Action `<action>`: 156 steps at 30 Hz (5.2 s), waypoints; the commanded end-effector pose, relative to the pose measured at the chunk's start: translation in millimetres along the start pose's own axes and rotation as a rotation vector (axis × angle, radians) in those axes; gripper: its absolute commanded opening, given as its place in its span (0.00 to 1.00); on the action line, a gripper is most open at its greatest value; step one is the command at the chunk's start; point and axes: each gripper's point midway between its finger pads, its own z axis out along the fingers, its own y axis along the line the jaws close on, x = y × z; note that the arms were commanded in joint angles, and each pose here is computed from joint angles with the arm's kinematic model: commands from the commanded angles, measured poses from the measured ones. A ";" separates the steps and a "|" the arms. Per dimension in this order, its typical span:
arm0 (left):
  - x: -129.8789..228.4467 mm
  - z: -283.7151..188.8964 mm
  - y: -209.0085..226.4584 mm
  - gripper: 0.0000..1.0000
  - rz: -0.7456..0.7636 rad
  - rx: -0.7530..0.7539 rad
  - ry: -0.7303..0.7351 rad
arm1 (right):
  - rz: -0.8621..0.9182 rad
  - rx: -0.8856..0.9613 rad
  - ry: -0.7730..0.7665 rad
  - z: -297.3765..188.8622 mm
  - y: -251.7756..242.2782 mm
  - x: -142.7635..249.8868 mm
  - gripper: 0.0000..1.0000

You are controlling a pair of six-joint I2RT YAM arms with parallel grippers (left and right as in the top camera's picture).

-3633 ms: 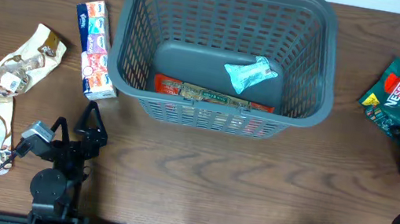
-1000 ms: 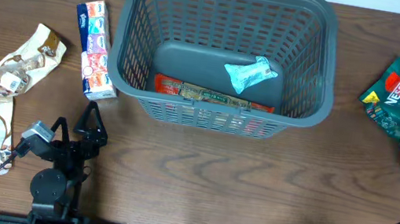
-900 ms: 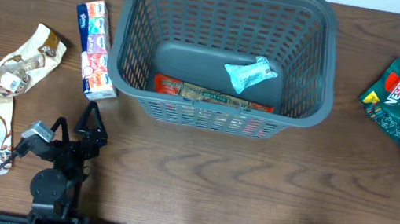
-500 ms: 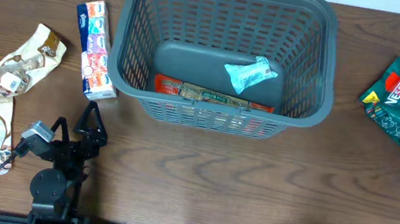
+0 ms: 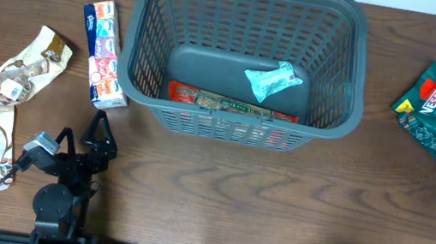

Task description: Pack container

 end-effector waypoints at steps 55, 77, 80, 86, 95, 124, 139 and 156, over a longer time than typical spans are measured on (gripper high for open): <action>12.2 1.2 13.0 0.99 0.012 -0.041 0.030 | -0.295 -0.649 0.143 36.3 99.8 37.1 0.99; 12.2 1.2 13.0 0.99 0.012 -0.041 0.030 | -0.024 -0.335 0.068 61.6 53.0 7.8 0.99; 12.2 1.2 13.0 0.99 0.012 -0.041 0.030 | 0.025 -0.340 0.050 61.3 55.1 1.2 0.99; 12.2 1.2 13.0 0.99 0.012 -0.041 0.030 | 0.087 -0.365 0.013 59.7 61.5 -10.3 0.99; 12.2 1.2 13.0 0.99 0.012 -0.041 0.030 | 0.064 -0.383 -0.004 63.3 66.9 -7.0 0.99; 12.2 1.2 13.0 0.99 0.012 -0.041 0.030 | -0.020 -0.572 0.166 90.9 118.9 49.5 0.93; 12.2 1.2 13.0 0.99 0.012 -0.041 0.030 | -0.128 -0.603 0.152 88.2 121.1 52.2 0.01; 12.2 1.2 13.0 0.99 0.012 -0.041 0.030 | -0.355 -0.773 -0.015 -13.5 195.0 31.6 0.01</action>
